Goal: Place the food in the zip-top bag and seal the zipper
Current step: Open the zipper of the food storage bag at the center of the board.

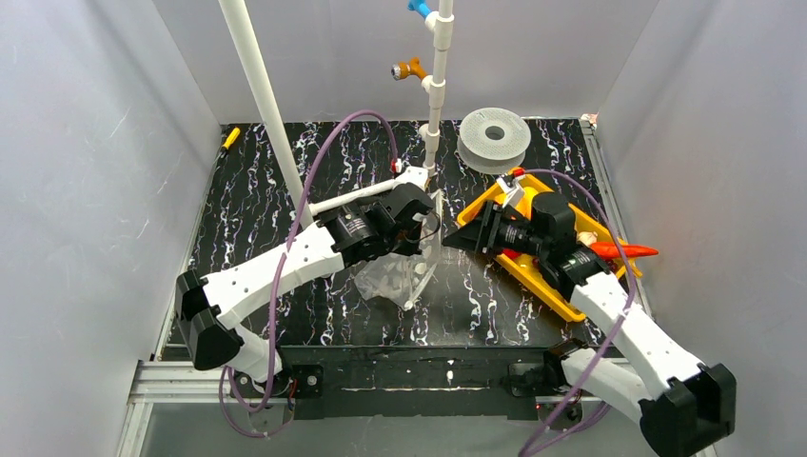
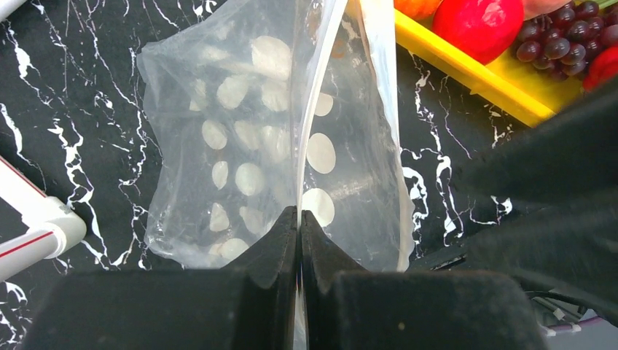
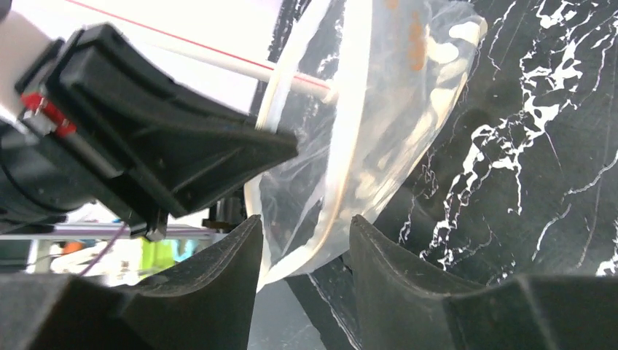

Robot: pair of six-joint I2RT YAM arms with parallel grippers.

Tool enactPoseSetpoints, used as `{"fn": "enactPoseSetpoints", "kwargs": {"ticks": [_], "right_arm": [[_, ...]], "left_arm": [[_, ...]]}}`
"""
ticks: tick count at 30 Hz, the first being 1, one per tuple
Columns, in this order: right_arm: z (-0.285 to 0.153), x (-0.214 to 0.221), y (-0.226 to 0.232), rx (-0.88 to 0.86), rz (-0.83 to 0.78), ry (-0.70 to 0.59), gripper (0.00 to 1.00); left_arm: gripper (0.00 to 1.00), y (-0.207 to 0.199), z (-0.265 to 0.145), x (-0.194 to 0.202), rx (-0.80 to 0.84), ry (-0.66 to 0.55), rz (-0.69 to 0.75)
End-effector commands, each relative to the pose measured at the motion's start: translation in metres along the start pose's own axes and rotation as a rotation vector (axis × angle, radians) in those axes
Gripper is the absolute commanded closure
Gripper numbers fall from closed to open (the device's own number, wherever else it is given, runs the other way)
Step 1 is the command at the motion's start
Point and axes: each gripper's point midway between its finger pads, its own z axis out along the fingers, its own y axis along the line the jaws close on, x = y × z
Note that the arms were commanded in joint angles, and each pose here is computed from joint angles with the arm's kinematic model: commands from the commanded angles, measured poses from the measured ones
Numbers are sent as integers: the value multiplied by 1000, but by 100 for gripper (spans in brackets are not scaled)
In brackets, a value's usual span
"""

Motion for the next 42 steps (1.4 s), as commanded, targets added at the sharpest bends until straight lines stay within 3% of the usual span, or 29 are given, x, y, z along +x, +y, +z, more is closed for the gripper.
{"fn": "enactPoseSetpoints", "kwargs": {"ticks": [1, 20, 31, 42], "right_arm": [[0, -12, 20, -226, 15, 32, 47], [17, 1, 23, -462, 0, 197, 59], [21, -1, 29, -424, 13, 168, 64], [29, -7, 22, -331, 86, 123, 79]], "left_arm": [[100, 1, -19, -11, 42, -45, -34], [100, -7, -27, -16, 97, -61, -47], [100, -11, -22, -13, 107, -46, -55], [100, -13, -21, -14, 113, -46, -71]]}}
